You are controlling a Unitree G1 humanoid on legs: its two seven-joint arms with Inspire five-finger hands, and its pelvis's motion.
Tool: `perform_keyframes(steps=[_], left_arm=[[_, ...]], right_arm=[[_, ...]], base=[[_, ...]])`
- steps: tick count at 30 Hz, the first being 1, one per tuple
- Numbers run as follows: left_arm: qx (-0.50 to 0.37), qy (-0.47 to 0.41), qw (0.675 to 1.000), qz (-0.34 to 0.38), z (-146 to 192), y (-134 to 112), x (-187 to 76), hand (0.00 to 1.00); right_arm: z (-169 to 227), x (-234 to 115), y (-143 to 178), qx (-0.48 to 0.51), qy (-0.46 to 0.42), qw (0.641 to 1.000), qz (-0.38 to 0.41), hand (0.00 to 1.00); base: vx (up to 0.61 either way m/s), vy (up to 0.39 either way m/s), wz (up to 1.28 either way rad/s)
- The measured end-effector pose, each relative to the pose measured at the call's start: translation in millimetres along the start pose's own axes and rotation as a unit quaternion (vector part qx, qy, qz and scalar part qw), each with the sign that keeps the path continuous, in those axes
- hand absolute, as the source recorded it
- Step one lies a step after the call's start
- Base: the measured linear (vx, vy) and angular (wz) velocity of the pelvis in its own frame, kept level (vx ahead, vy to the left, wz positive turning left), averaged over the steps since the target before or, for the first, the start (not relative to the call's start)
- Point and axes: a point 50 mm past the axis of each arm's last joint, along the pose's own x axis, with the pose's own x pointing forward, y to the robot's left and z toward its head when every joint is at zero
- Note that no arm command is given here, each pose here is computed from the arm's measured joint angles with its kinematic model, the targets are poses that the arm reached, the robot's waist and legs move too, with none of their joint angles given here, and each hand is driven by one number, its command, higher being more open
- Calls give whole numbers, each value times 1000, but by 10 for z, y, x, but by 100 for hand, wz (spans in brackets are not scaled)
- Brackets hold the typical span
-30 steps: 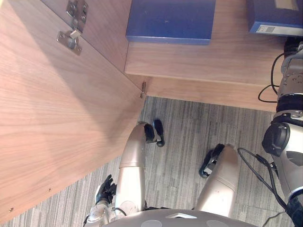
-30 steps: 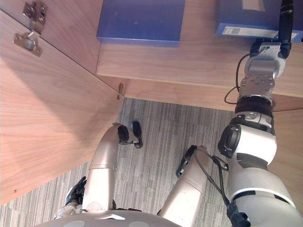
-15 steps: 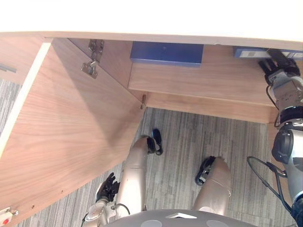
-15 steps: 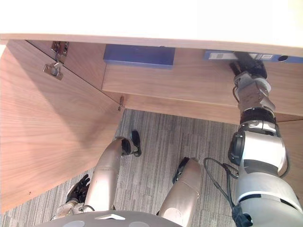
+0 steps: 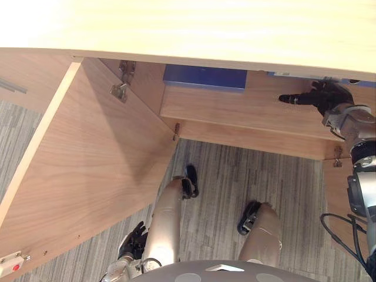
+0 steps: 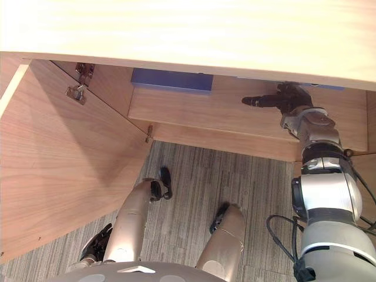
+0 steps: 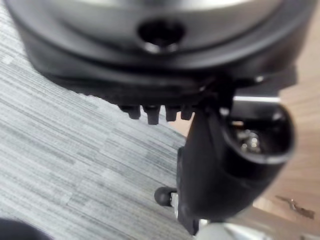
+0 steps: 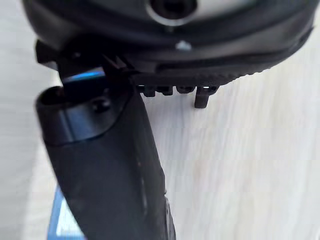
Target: Walk over to the cabinet, pick up the folder, carry it to the office cabinet, place the folder inside the office cabinet, then close the office cabinet door
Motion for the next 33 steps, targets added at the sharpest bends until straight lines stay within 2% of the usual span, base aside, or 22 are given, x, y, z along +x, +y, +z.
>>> perform_keyframes(steps=[5,10,14,18,25,33], left_arm=[[10,2,1000,0,-11,11,-9,100],[15,-5,1000,2,16,42,-24,100],[17,-8,1000,1,11,45,-49,100],[18,-7,1000,4,-1,68,-75,100],[17,-6,1000,14,18,135,-88,100],[24,-67,997,5,288,132,-79,100]], right_arm=[[-104,2,109,-137,30,990,33,100],[-179,-1,191,-208,45,976,52,100],[-225,1,347,-334,53,938,80,100],[-379,-37,571,-448,58,884,119,100],[-661,-157,850,-512,56,838,181,100],[-835,-254,1065,-530,67,802,267,100]], base=[[-2,13,-1],[-1,19,-2],[-3,15,-4],[6,1,-8],[34,-2,-6],[37,-34,-5]])
